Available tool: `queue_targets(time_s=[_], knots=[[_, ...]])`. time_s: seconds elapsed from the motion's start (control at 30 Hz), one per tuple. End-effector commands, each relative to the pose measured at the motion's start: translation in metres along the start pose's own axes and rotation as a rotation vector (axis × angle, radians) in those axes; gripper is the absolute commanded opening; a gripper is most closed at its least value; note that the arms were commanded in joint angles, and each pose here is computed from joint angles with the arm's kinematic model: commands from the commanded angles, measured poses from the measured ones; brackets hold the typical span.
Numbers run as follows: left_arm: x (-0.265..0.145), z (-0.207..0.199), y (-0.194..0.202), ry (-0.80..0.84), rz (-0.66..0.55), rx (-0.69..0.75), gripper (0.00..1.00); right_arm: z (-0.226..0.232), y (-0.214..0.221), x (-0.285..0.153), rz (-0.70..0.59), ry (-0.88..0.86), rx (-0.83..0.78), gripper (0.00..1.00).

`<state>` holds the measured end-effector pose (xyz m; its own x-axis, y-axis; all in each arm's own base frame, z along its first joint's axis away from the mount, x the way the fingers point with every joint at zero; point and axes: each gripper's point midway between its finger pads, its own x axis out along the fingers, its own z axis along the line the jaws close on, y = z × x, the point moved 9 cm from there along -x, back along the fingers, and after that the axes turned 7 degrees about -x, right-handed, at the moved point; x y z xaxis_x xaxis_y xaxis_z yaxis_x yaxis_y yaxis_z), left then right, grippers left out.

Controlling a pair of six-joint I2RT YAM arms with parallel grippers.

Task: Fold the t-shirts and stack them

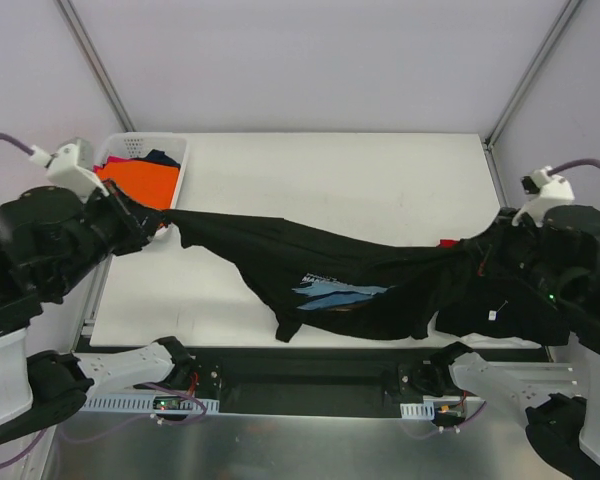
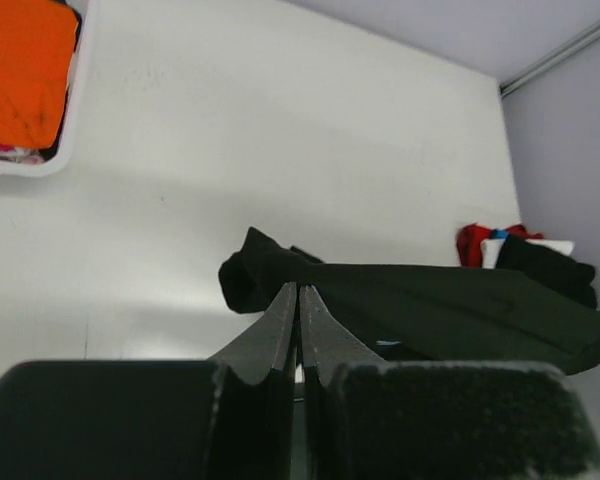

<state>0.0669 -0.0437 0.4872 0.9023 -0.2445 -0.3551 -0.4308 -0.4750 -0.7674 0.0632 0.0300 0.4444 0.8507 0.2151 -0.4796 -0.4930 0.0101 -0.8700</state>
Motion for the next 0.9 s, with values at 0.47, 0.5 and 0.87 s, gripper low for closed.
queue_targets(time_s=[0.47,0.5,0.87], knots=[[0.176,0.001,0.075,-0.425,0.264,0.094,0.00,0.026,0.040,0.149,0.371,-0.097,0.002,0.01],[0.186,0.004,0.078,-0.413,0.316,0.073,0.00,0.028,0.041,0.157,0.387,-0.111,0.006,0.01],[0.307,0.031,0.095,-0.551,0.551,0.110,0.00,0.026,0.045,0.262,0.637,-0.159,0.009,0.01]])
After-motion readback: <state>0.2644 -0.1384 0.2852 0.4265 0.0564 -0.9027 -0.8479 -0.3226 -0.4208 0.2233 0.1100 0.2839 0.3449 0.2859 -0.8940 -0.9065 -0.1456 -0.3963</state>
